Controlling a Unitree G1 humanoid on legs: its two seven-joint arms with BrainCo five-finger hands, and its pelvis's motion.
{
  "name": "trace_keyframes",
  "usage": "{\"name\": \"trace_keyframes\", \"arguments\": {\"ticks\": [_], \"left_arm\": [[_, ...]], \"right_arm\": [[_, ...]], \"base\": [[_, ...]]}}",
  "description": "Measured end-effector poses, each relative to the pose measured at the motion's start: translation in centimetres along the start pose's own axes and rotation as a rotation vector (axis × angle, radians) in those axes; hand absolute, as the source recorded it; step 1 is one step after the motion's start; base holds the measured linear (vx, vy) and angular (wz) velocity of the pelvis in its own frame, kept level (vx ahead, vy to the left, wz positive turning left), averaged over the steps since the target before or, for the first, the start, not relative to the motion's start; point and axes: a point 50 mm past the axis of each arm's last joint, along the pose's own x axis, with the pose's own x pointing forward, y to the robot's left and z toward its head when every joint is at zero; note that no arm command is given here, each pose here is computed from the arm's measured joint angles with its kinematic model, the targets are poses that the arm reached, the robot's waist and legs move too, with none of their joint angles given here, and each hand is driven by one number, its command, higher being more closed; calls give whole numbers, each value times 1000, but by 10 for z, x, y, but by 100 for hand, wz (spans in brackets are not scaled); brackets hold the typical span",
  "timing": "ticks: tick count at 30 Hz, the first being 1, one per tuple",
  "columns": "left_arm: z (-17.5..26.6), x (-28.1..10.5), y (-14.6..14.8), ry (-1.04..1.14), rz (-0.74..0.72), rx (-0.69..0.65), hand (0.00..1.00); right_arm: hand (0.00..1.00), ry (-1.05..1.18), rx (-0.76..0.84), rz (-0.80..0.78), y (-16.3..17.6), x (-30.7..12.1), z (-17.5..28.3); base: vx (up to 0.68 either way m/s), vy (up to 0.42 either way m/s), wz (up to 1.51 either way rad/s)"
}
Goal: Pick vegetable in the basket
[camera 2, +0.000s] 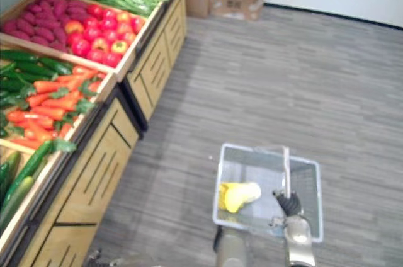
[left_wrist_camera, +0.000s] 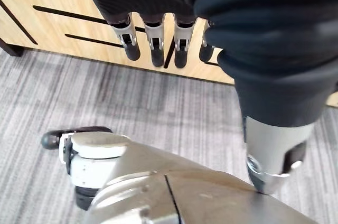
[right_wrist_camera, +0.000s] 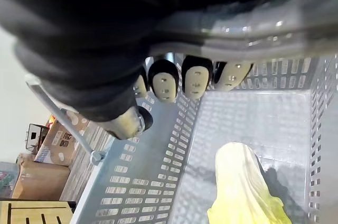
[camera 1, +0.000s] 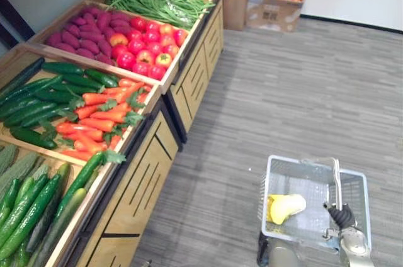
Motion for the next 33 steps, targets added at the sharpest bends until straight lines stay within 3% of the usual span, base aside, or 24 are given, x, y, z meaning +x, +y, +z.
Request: {"name": "trace_keyframes", "arguments": {"ticks": [12, 22, 25, 33], "left_arm": [[4, -1, -11, -18, -46, 42, 0], [2, -1, -10, -12, -54, 50, 0], [-7, -2, 7, 2, -32, 78, 0], [2, 3, 18, 3, 54, -103, 0]], "right_arm": [[100, 51, -16, -90, -27, -3, -14], [100, 83, -22, -51, -15, -6, -21], [100, 133, -15, -37, -8, -10, -32], [100, 214, 57, -171, -39, -23, -55]], "base": [[190, -62, 6], [244, 122, 0], [311, 108, 83], [348, -132, 152]]}}
